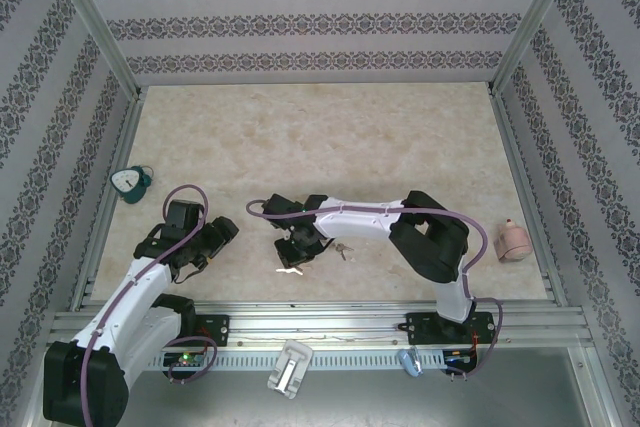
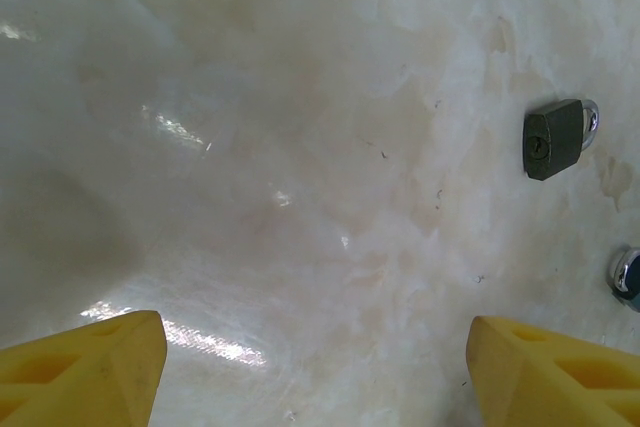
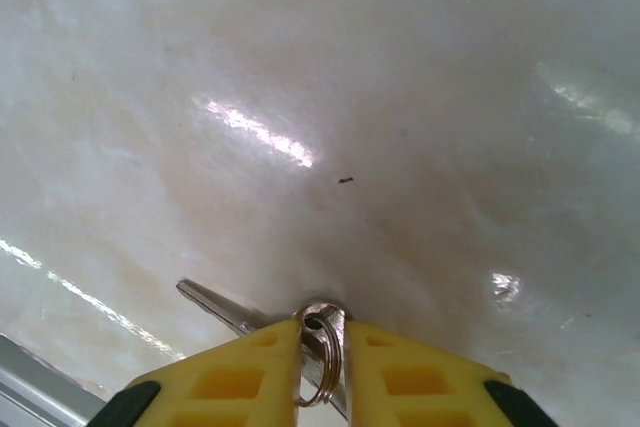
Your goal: Unlock with the key
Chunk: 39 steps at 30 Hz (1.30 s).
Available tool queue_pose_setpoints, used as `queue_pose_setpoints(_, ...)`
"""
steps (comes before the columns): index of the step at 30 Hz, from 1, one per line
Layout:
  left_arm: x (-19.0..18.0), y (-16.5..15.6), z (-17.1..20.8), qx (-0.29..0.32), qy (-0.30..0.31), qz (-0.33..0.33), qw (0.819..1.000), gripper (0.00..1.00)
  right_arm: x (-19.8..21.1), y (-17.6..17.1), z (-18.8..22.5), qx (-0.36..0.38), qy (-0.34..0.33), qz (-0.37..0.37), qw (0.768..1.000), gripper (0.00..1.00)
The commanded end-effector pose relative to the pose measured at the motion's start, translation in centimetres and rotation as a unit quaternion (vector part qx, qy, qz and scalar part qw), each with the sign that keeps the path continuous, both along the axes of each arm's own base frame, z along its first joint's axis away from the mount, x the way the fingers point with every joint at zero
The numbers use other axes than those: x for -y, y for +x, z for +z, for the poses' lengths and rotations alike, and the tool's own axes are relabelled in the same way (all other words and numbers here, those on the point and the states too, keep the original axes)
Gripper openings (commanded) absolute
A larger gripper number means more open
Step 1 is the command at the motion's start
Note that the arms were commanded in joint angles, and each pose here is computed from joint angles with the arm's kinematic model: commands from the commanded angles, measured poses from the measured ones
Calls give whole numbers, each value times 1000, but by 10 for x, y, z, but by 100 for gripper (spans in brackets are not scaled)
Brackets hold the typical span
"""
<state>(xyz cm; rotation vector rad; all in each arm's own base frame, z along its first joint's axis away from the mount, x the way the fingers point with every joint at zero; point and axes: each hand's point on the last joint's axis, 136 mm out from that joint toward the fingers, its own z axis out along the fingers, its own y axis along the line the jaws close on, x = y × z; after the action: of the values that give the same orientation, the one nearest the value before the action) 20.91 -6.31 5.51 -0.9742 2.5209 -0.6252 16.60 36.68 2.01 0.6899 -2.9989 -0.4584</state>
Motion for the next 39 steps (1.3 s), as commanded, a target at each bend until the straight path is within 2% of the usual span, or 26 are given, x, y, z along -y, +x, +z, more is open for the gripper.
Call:
queue_pose_setpoints(1, 0, 0, -1, 5, 0, 8, 1000, 78, 7, 1, -2, 9, -26, 0, 1000, 14)
queue_pose_setpoints(6, 0, 0, -2, 5, -2, 9, 1000, 78, 9, 8, 4, 30, -26, -8, 999, 0)
queue_pose_setpoints(13, 11, 14, 15, 53, -29, -10, 998, 79, 11, 37, 35, 69, 16, -22, 997, 0)
queue_pose_setpoints(17, 25, 28, 35, 97, -61, -34, 993, 79, 14, 61, 66, 106, 55, -19, 993, 0)
queue_pose_setpoints(21, 32, 39, 59, 128, -62, -61, 988, 79, 13, 80, 98, 128, 107, -17, 986, 0)
queue_pose_setpoints(29, 57, 64, 116, 234, -101, -118, 960, 77, 29, 120, 156, 167, 174, -31, 970, 0)
queue_pose_setpoints(34, 70, 76, 143, 263, -92, -164, 946, 78, 42, 136, 187, 197, 180, -28, 963, 0)
queue_pose_setpoints(39, 86, 90, 171, 307, -96, -208, 924, 74, 45, 143, 212, 189, 233, -28, 954, 0)
